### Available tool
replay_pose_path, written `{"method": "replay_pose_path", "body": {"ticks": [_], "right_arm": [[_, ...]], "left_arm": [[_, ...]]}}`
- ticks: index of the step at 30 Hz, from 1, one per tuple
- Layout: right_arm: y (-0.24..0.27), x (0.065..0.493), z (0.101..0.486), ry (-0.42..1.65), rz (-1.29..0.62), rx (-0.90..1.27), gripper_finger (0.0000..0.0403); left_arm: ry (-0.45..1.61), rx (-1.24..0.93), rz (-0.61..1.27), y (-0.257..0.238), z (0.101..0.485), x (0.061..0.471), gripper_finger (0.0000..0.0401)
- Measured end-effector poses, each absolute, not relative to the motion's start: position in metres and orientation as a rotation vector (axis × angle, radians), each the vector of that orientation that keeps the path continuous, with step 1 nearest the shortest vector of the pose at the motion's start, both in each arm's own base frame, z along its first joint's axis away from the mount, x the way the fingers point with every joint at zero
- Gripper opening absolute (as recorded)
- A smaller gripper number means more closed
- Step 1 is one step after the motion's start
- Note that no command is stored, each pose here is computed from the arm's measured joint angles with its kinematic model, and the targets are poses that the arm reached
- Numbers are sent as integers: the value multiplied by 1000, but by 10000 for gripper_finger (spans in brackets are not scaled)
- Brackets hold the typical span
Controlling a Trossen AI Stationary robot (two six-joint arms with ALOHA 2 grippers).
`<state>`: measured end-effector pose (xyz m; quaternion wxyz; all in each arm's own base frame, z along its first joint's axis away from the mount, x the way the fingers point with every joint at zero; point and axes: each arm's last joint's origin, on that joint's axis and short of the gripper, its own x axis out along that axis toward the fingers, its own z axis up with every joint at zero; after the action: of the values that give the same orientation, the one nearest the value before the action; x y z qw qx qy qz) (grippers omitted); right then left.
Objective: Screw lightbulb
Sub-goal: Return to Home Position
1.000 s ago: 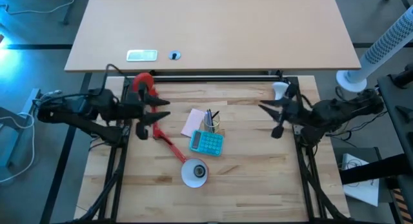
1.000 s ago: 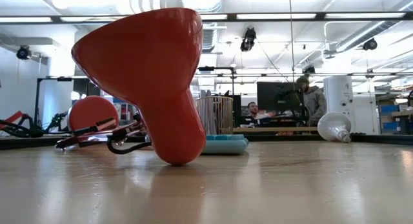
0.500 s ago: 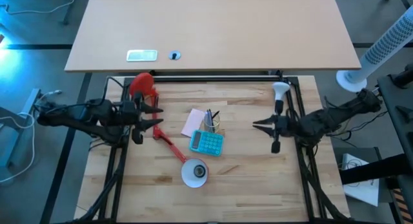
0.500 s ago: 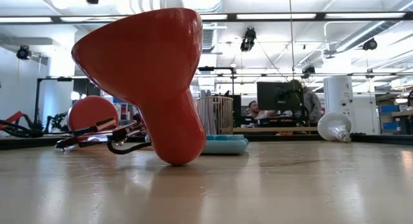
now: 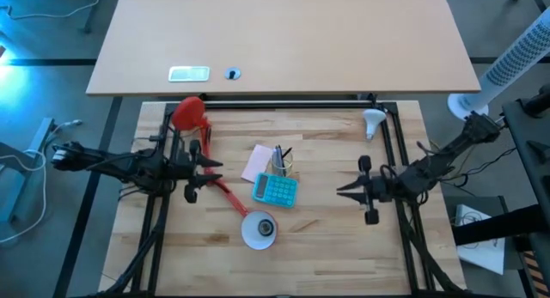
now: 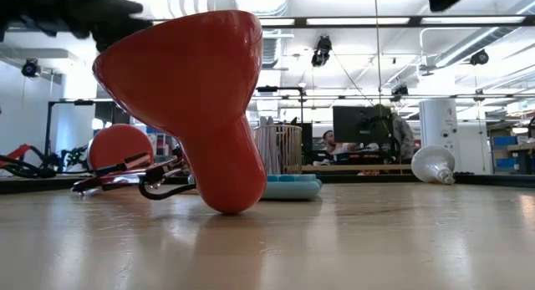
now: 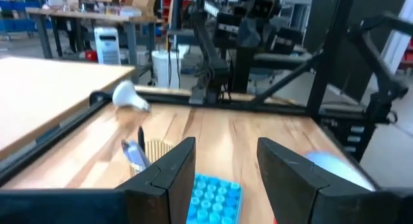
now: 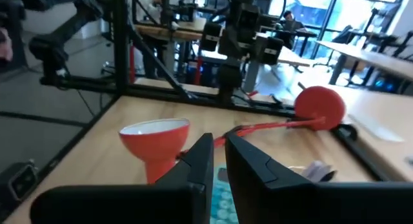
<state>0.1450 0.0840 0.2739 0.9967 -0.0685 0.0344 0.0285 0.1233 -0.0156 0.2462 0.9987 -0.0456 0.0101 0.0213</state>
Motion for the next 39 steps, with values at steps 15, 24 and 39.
{"method": "replay_pose_path", "body": {"ticks": [15, 24, 39], "right_arm": [[66, 103, 287, -89, 123, -155, 23], [53, 83, 250, -126, 153, -99, 21], [47, 75, 198, -300, 143, -80, 18]], "left_arm": [[-85, -174, -1, -14, 275, 108, 158], [-141, -164, -20, -12, 266, 97, 158], [-296, -195, -63, -11, 204, 97, 158]]}}
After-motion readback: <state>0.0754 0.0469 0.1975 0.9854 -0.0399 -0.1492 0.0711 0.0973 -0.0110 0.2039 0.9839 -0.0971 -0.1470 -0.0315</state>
